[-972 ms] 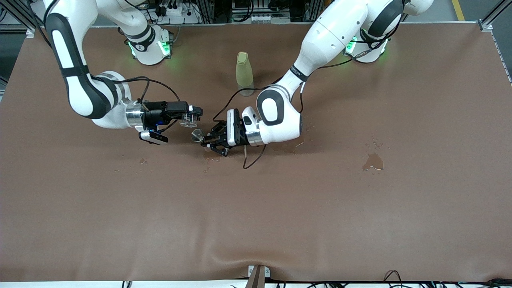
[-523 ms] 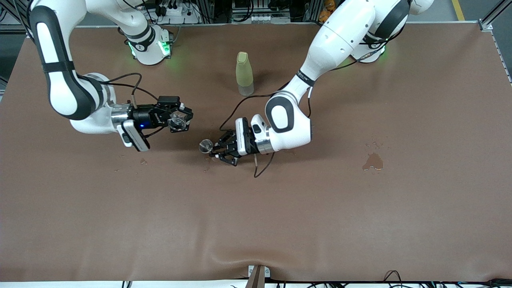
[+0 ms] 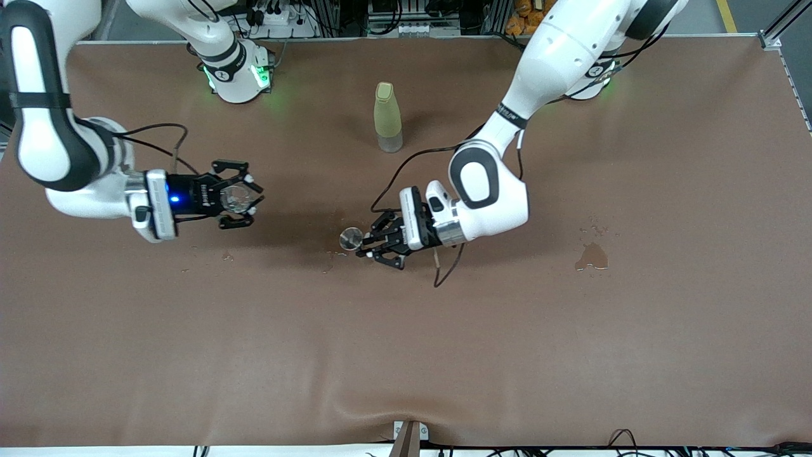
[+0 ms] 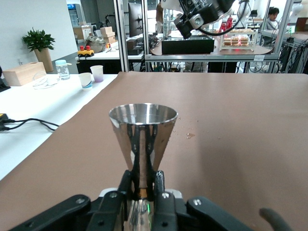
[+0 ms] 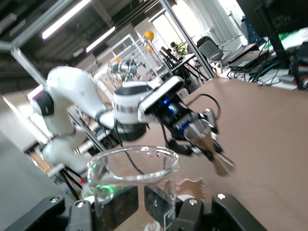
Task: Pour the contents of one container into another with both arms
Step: 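Upright the beaker and carry both grippers back toward their start spots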
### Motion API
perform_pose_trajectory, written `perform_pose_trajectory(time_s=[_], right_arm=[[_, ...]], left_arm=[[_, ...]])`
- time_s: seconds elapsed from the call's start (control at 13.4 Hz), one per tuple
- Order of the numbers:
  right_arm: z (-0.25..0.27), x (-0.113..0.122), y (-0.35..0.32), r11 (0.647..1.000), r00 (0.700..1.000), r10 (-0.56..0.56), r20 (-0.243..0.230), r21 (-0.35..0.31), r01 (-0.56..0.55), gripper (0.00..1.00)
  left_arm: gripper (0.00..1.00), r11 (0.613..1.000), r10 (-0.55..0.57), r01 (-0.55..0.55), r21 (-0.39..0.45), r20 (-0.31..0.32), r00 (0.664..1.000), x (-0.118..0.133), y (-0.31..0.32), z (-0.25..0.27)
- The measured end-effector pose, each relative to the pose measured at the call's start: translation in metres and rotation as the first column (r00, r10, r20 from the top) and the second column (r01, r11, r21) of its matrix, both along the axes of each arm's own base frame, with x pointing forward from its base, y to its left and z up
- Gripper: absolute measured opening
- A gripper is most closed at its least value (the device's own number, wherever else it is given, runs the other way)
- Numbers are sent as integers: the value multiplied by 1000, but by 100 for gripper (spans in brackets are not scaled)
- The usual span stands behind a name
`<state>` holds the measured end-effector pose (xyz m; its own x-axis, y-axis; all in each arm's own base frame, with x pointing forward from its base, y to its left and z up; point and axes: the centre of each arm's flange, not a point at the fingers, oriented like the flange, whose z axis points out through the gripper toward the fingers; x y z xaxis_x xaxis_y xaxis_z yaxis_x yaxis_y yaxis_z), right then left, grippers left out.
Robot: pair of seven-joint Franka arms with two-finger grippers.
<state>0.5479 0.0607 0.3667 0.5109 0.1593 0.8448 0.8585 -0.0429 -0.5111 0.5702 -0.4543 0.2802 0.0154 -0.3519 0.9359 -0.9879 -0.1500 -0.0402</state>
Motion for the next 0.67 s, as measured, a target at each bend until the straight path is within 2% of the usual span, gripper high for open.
perform_pose_trajectory(time_s=[0.15,0.37,0.52,0.67], right_arm=[[7,5,-39,999,990,15,143,-54,-7,15],[10,2,-88,996,941,49,334,-92,-19,15],[-3,-2,-112,995,909,67,411,-95,-30,15],[-26,-5,-130,995,881,77,466,-87,-41,15]], left_arm=[[21,1000,24,-24,12,-1,1000,-1,29,16],[21,1000,13,-13,13,-8,1000,6,82,27],[21,998,-44,43,35,12,999,21,132,31],[21,995,-96,95,20,2,995,37,192,34]])
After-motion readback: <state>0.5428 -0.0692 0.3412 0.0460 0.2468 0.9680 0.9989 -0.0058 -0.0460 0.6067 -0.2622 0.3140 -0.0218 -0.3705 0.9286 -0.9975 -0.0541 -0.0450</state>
